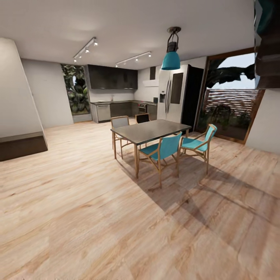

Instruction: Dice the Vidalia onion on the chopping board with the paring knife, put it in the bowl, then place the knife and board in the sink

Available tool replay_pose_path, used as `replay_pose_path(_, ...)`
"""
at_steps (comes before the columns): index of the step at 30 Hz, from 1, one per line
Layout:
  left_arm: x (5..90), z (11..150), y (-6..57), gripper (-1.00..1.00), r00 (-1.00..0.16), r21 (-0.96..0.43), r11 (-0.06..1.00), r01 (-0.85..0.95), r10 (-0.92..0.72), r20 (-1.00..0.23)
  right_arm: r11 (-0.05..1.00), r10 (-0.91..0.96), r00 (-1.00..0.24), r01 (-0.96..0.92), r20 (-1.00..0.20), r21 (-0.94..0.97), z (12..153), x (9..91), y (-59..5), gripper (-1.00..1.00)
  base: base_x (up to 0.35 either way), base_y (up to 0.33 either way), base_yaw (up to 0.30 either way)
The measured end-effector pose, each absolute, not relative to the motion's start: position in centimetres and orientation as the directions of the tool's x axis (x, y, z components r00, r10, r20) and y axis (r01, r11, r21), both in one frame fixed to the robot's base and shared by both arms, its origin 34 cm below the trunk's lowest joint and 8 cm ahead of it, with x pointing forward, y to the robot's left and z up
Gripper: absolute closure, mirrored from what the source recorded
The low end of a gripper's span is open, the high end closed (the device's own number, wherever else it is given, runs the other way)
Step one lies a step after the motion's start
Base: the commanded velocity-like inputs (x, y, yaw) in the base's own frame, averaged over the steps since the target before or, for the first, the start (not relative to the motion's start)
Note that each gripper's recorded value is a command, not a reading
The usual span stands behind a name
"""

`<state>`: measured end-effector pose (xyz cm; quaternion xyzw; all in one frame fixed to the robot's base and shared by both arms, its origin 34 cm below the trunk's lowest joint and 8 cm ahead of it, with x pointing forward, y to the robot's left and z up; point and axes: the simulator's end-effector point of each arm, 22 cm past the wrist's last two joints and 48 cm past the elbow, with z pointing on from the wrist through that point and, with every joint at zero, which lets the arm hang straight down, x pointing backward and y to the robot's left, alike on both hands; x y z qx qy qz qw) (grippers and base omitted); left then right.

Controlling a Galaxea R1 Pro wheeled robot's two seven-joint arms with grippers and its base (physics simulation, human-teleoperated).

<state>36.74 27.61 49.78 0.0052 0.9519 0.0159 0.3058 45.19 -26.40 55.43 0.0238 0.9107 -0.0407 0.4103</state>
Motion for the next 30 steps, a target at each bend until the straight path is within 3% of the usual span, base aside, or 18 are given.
replay_pose_path(30,36.74,49.78,27.57,-1.0,-0.813,0.034,0.999,0.002,0.021,-0.582,0.996,0.009,-0.662,0.075,-0.749,-0.055,55.43,45.19,-26.35,-1.0,0.018,0.0,0.248)
